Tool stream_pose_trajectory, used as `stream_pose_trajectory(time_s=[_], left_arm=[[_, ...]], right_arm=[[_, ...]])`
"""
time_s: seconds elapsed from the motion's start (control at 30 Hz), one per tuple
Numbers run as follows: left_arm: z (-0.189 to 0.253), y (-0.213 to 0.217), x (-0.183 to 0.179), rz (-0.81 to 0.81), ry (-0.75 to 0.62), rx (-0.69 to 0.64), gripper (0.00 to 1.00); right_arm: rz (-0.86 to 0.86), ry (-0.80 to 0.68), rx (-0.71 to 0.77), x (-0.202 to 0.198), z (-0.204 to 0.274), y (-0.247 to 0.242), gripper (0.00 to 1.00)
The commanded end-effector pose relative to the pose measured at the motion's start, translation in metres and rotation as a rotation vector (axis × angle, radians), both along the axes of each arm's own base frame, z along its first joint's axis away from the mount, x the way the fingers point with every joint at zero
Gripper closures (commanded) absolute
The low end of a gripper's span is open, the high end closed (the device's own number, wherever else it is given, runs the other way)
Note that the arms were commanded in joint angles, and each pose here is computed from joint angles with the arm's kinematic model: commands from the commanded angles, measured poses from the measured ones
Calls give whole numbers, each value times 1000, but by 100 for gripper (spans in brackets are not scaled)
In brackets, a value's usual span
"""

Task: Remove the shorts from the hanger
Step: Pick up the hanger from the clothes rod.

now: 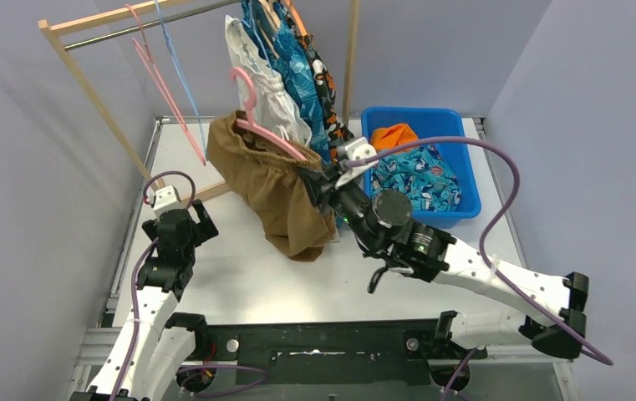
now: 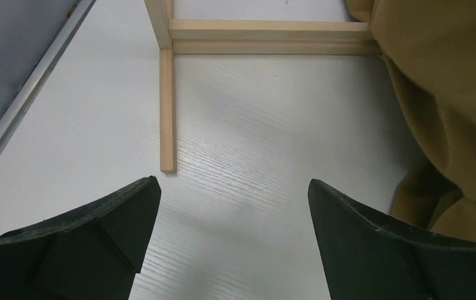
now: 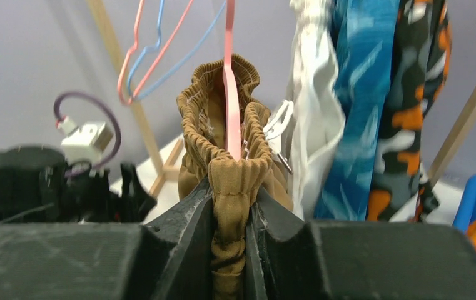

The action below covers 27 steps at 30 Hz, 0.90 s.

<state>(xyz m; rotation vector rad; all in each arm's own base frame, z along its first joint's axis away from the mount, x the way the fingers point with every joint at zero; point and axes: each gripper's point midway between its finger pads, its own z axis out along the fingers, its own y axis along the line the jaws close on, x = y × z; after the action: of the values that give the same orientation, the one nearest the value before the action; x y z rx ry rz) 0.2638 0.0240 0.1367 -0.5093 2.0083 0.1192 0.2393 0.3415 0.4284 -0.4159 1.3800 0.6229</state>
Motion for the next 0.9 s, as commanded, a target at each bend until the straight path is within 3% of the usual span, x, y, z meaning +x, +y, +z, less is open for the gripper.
stream_pose_trajectory(time_s=[0.0,0.17,0.43,0.63,0.87], left_arm=[[31,-4,10,0,-91,-39,10],[30,-19,4,-35,-73,-129,9],[57,-81,-17,-234,-137,-461,5],[109,-146,-35,-599,-309,-714,6],[123,-171,-29,-751,-321,-809,17]], right_arm=[[120,98,87,-33,-18,-19,100],[157,260,19,-53,-91,-38,100],[215,442,42,-72,-163,-51,100],[328,510,100,-80,-176,-46,100],[407,517,71,-88,-174,-43,100]])
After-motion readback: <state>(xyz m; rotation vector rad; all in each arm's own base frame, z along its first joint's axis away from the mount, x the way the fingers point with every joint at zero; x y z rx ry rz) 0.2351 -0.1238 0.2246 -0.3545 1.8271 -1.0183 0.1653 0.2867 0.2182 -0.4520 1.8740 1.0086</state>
